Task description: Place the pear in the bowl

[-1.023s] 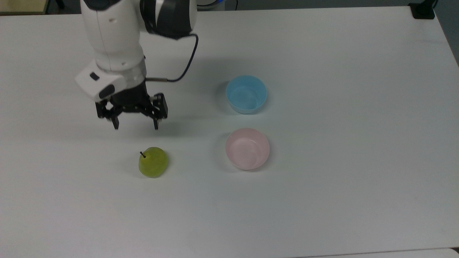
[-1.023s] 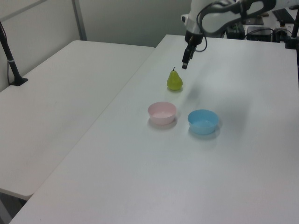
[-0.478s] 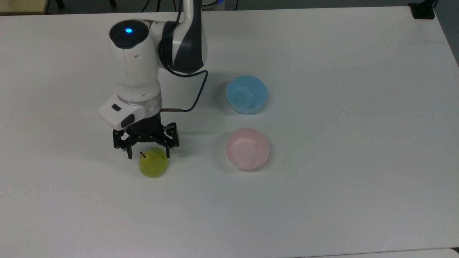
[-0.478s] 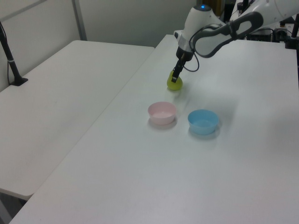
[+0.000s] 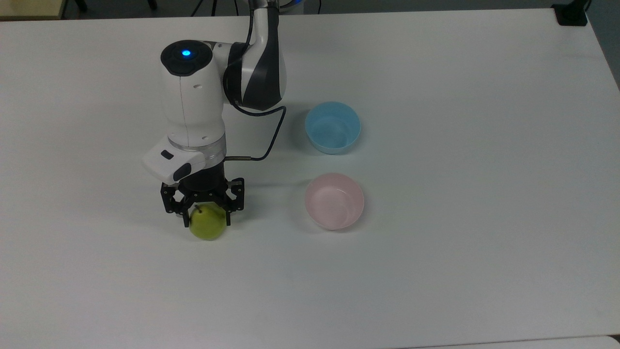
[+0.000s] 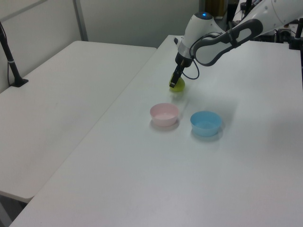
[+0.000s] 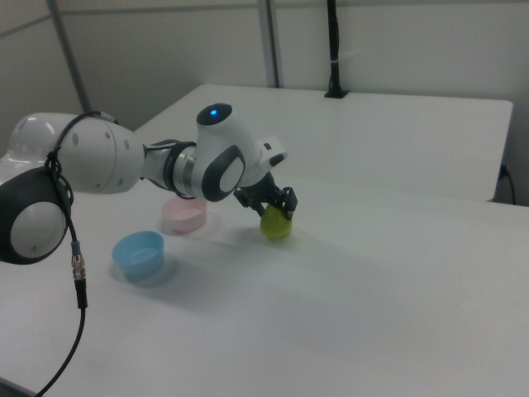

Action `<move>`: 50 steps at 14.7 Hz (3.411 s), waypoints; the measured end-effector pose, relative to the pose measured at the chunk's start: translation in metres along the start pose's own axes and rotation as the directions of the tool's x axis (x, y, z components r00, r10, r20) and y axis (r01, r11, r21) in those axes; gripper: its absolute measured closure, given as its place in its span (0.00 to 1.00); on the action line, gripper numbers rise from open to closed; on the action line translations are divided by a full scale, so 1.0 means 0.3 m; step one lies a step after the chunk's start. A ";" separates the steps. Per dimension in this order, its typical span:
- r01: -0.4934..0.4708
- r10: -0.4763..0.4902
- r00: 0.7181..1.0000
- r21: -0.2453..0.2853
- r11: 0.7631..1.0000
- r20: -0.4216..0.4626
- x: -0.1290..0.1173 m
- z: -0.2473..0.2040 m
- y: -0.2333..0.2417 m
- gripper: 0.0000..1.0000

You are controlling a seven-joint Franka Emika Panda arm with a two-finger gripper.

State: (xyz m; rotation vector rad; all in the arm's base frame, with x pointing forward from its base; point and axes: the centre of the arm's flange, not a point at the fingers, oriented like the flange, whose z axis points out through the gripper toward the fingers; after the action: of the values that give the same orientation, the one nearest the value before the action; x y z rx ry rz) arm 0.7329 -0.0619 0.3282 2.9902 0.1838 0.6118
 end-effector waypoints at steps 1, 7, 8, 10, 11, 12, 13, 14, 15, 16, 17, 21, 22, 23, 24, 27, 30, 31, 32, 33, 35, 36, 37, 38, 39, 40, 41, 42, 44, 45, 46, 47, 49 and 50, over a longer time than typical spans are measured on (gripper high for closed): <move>0.000 0.000 1.000 -0.001 1.000 -0.003 0.004 -0.004 0.001 0.33; -0.001 0.000 1.000 -0.005 1.000 -0.025 0.029 -0.042 0.007 0.33; -0.001 0.000 0.999 -0.007 1.000 -0.034 0.038 -0.066 0.008 0.33; -0.004 0.004 0.999 -0.004 1.000 -0.034 0.056 -0.127 0.002 0.33; -0.010 0.010 1.000 0.003 1.000 -0.024 0.066 -0.160 -0.021 0.33; -0.020 0.020 1.000 0.011 1.000 -0.016 0.077 -0.193 -0.058 0.34; -0.034 0.034 0.999 0.015 0.999 -0.007 0.089 -0.224 -0.105 0.34; -0.046 0.046 0.999 0.010 0.999 0.006 0.096 -0.247 -0.151 0.34; -0.060 0.060 0.998 -0.001 0.998 0.019 0.101 -0.268 -0.199 0.34; -0.077 0.077 0.997 -0.013 0.997 0.029 0.104 -0.283 -0.247 0.34; -0.095 0.096 0.995 -0.020 0.995 0.030 0.108 -0.294 -0.295 0.34; -0.138 0.138 0.990 -0.017 0.990 0.034 0.108 -0.312 -0.521 0.34; -0.142 0.143 0.989 -0.015 0.990 0.037 0.103 -0.312 -0.575 0.34; -0.144 0.144 0.989 -0.011 0.990 0.041 0.097 -0.312 -0.620 0.34; -0.143 0.143 0.989 -0.006 0.990 0.045 0.089 -0.310 -0.661 0.34; -0.143 0.143 0.988 0.001 0.990 0.059 0.070 -0.290 -0.734 0.34; -0.138 0.138 0.987 -0.002 0.990 0.078 0.052 -0.243 -0.751 0.34; -0.138 0.137 0.988 0.000 0.990 0.074 0.052 -0.234 -0.753 0.34; -0.138 0.137 0.988 0.004 0.990 0.065 0.053 -0.227 -0.755 0.34; -0.137 0.136 0.989 0.006 0.991 0.062 0.052 -0.217 -0.757 0.34; -0.135 0.134 0.989 0.006 0.991 0.066 0.043 -0.186 -0.762 0.34; -0.133 0.132 0.989 0.008 0.991 0.066 0.039 -0.169 -0.767 0.34; -0.132 0.131 0.989 0.010 0.991 0.062 0.038 -0.160 -0.771 0.34; -0.131 0.130 0.990 0.011 0.991 0.061 0.036 -0.152 -0.773 0.34; -0.130 0.129 0.990 0.011 0.991 0.064 0.033 -0.144 -0.775 0.33; -0.129 0.128 0.990 0.010 0.992 0.066 0.030 -0.136 -0.776 0.30; -0.129 0.128 0.989 0.010 0.992 0.068 0.029 -0.133 -0.777 0.30; -0.129 0.128 0.989 0.010 0.992 0.068 0.029 -0.132 -0.777 0.24; -0.130 0.129 0.990 0.011 0.992 0.062 0.036 -0.141 -0.777 0.07; -0.131 0.130 0.990 0.013 0.991 0.054 0.045 -0.154 -0.775 0.01; -0.136 0.135 0.990 0.016 0.991 0.035 0.064 -0.194 -0.764 0.00; -0.140 0.140 0.990 0.012 0.990 0.035 0.073 -0.224 -0.751 0.00; -0.149 0.150 0.986 -0.018 0.989 0.070 0.090 -0.334 -0.697 0.00; -0.145 0.147 0.985 -0.030 0.989 0.090 0.091 -0.385 -0.674 0.00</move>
State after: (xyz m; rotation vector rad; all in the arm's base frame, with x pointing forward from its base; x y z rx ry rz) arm 0.6918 0.1483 0.4231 3.0205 -0.0485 0.4830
